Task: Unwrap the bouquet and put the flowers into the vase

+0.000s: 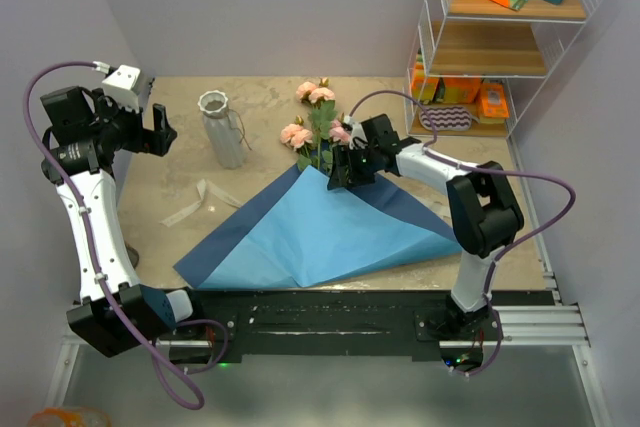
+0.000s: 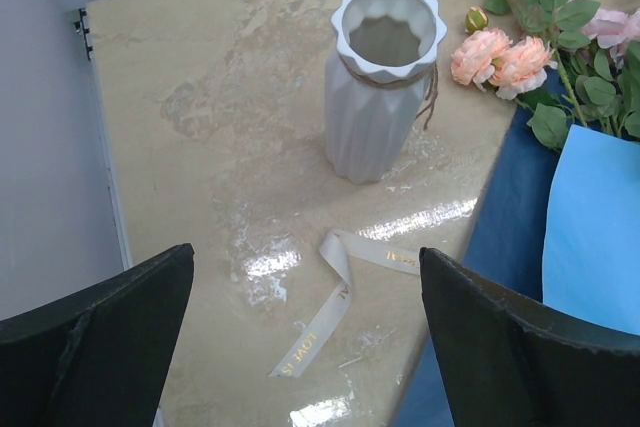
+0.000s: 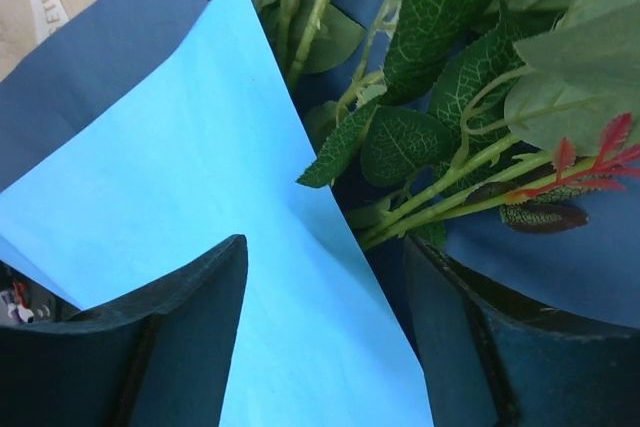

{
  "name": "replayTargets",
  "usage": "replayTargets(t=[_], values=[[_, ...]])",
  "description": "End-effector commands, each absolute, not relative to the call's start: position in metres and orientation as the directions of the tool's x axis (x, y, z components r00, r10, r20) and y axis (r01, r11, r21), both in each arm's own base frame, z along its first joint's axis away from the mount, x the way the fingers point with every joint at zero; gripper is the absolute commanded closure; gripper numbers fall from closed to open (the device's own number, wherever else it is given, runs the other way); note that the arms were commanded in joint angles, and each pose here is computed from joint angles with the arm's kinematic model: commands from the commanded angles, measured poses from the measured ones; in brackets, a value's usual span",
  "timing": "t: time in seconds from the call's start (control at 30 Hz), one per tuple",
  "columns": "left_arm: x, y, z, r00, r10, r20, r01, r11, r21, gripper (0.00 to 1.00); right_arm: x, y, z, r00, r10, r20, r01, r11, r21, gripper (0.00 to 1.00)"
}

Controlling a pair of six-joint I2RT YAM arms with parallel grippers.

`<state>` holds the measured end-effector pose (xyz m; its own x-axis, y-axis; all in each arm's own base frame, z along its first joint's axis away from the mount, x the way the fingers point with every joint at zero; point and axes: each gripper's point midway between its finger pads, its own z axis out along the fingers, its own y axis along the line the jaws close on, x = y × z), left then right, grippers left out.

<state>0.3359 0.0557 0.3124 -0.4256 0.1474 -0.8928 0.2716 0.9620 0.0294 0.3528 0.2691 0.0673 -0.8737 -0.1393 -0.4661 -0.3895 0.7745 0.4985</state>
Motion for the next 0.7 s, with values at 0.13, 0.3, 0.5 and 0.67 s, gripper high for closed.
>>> replayTargets(t=[0.13,0.3,0.5,0.67], values=[[0.337,0.057,0.318,-0.392,0.166,-0.905,0.278,0.959,0.056,0.01,0.349,0.277,0.081,-0.844,-0.121,-0.522,-0.437,0.719,0.54,0.52],[0.338,0.057,0.32,-0.386,0.162,-0.908,0.276,0.96,0.054,0.01,0.347,0.279,0.082,-0.847,-0.118,-0.519,-0.438,0.709,0.553,0.75],[0.337,0.055,0.32,-0.384,0.158,-0.91,0.281,0.959,0.048,0.01,0.351,0.279,0.12,-0.803,-0.095,-0.589,-0.479,0.692,0.541,0.89],[0.338,0.055,0.318,-0.388,0.15,-0.909,0.279,0.959,0.039,0.01,0.338,0.283,0.171,-0.751,-0.073,-0.657,-0.545,0.631,0.552,0.92]])
